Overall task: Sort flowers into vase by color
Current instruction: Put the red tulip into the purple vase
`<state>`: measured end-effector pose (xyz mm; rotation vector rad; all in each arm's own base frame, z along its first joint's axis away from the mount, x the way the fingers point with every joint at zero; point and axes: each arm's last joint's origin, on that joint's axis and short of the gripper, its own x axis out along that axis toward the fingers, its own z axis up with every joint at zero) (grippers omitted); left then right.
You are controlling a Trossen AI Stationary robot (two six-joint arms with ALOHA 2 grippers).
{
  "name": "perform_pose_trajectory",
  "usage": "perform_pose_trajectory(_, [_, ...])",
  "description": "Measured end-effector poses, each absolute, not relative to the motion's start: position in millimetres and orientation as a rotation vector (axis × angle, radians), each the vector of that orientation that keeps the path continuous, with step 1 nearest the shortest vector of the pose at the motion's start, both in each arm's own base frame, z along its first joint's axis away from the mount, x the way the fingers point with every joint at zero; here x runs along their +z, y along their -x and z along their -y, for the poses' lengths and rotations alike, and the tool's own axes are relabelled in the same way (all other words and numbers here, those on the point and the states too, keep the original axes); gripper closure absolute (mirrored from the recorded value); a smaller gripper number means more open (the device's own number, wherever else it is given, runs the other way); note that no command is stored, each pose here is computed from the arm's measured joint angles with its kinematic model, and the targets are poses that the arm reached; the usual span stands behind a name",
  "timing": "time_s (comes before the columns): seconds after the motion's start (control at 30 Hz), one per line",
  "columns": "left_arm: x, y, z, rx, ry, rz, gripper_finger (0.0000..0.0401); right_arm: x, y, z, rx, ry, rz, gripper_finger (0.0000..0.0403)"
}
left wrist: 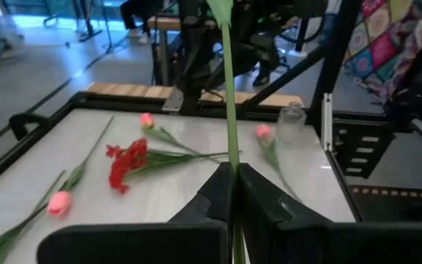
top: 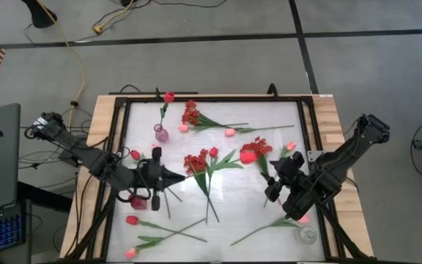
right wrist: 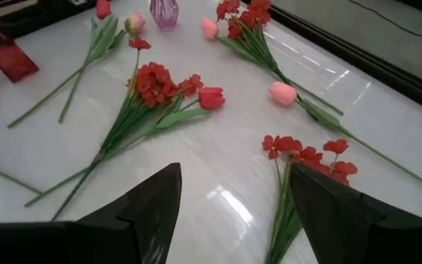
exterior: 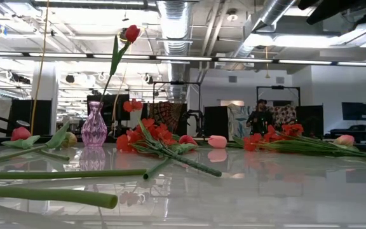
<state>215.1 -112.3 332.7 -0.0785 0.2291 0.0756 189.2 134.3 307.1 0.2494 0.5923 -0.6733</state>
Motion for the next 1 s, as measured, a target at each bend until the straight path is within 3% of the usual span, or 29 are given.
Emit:
perform_pose_trajectory(0.33, [342.0,-218.4,114.8,0.005,-0.005,-0.14,0.0401,279.0,-198.4,-142.4,-0.612,-0.242,-0.535,0.0121])
perform_pose_trajectory(0.53, [324.3,-231.9,93.6,-0.074,0.013,-0.091,0.0401,258.4,-215.1,-135.2,-0.598,-0.256,-0.486,0.0121])
perform_pose_trajectory(0.77, [315.6,-245.5,53.2,-0.136,0.12,-0.059,0.0401,262.9,-240.2,-121.2,-0.496,-0.243,-0.513,0.0121])
perform_pose_trajectory(1.0, [317.6,-247.1,45.2,-0.161,0.076,-0.038,0.0401,273.0,-261.6,-104.5,-0.393,-0.169,-0.484,0.0121])
